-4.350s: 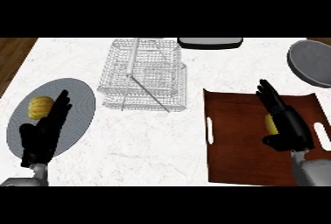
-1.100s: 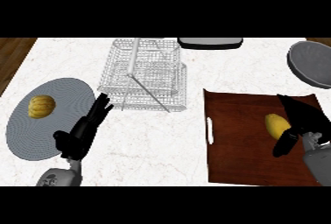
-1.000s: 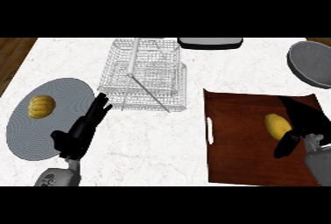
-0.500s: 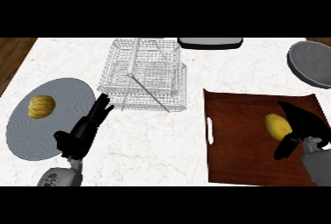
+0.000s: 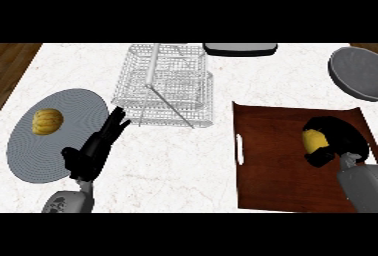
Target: Pick the lemon from the tray and place it in the tiered basket
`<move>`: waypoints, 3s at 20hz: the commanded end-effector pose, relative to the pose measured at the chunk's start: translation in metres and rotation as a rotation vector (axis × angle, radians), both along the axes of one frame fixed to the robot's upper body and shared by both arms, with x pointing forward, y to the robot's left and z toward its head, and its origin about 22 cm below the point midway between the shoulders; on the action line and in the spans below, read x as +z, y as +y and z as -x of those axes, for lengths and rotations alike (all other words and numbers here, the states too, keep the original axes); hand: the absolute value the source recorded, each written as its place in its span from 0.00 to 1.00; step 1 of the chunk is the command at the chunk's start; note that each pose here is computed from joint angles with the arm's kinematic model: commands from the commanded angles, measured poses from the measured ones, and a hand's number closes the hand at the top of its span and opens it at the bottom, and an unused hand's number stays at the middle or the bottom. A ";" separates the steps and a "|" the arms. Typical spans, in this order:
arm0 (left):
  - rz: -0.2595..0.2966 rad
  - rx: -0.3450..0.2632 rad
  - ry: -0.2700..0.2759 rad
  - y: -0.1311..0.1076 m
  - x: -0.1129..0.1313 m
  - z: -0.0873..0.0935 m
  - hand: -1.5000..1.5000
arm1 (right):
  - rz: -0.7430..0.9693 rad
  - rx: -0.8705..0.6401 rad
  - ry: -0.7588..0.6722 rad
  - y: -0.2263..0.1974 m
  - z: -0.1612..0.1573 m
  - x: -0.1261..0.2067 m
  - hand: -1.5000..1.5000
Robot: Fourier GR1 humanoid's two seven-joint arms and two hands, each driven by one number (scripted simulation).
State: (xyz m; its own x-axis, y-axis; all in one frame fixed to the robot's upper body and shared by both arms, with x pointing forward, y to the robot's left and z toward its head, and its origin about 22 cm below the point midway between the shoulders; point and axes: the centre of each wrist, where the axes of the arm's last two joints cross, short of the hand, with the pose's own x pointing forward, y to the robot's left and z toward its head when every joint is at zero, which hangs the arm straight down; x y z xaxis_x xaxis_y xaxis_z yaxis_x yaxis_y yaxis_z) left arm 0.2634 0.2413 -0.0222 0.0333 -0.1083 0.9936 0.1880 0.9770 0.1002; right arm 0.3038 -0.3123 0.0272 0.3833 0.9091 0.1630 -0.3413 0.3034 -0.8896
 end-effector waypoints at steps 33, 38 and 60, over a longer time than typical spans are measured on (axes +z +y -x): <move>-0.004 -0.016 -0.007 -0.001 -0.002 0.001 0.50 | -0.390 0.307 -0.653 0.102 -0.002 0.206 1.00; 0.019 -0.009 0.001 -0.008 -0.002 -0.006 0.50 | -0.488 0.292 -0.653 0.160 -0.011 0.238 1.00; 0.010 -0.050 -0.003 -0.016 0.006 -0.011 0.50 | -0.506 0.308 -0.464 0.303 -0.124 0.255 1.00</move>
State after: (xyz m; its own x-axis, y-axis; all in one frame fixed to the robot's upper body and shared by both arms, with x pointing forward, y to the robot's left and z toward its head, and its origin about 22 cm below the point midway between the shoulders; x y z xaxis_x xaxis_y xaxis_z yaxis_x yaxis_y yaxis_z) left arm 0.2703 0.2311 -0.0159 0.0175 -0.1121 0.9935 0.2229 0.9691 0.1054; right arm 0.4182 -0.0221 0.2846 -0.0940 0.7358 0.6706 -0.0758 0.6663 -0.7418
